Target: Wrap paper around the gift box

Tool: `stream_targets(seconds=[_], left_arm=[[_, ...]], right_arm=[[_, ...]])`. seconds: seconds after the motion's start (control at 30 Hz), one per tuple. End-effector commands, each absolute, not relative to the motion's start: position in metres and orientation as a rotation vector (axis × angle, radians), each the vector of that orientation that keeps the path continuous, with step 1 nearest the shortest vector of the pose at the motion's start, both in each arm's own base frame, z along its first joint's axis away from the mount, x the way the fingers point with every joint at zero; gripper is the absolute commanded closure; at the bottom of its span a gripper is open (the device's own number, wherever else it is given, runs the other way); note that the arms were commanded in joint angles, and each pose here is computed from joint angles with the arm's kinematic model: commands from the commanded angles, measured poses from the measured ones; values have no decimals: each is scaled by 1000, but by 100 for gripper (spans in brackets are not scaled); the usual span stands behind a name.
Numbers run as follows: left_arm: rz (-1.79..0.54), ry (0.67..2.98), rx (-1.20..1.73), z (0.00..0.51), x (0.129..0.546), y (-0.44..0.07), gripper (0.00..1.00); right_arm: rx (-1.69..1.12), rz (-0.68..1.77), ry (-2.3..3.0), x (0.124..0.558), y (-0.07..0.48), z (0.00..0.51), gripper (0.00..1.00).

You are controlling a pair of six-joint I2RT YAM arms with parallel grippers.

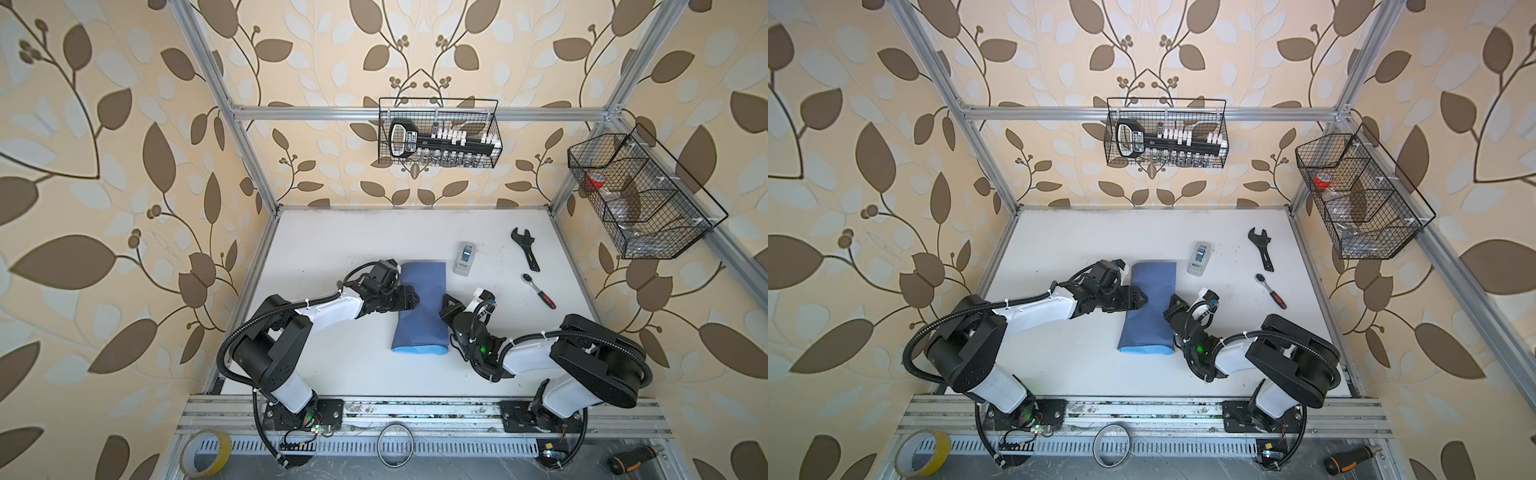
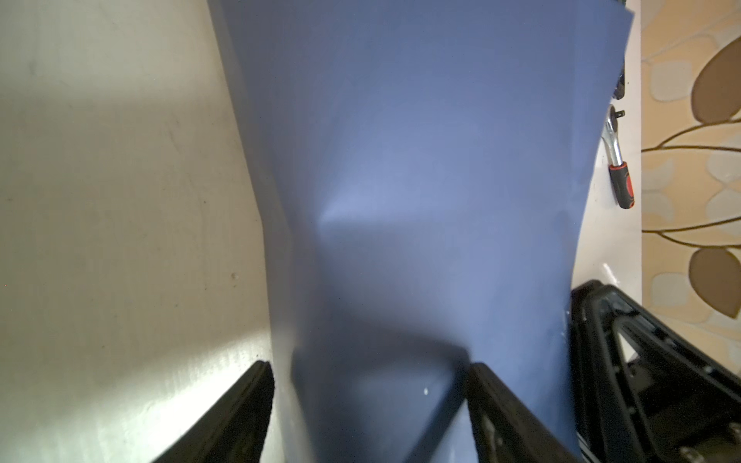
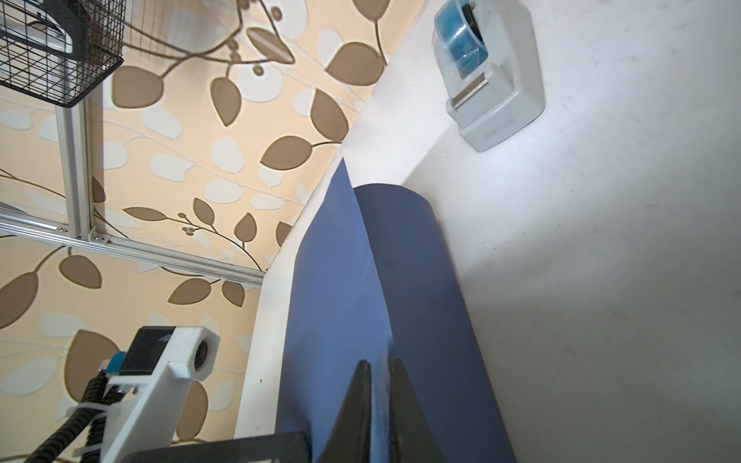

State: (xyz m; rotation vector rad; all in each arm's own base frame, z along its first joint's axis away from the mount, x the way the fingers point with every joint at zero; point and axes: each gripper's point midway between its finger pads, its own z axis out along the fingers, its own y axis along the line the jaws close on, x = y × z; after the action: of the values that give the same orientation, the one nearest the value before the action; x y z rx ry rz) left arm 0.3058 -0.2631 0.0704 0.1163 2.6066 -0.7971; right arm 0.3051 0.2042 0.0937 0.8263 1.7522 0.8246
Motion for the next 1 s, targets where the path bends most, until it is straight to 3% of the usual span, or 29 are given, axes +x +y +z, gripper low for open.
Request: stream_targets(seconds=[0.0,0.3,0.97], left_arm=[[-492,2871,114,7,263,-217,23],[-491,2877,114,5,263,-217,23],[-489,2874,119,4,263,-217,23]], right_arm=[[831,811,1741,304,197,92,84],[826,806,1742,306,194,91,73],[773,691,1756,311,140,109,32]])
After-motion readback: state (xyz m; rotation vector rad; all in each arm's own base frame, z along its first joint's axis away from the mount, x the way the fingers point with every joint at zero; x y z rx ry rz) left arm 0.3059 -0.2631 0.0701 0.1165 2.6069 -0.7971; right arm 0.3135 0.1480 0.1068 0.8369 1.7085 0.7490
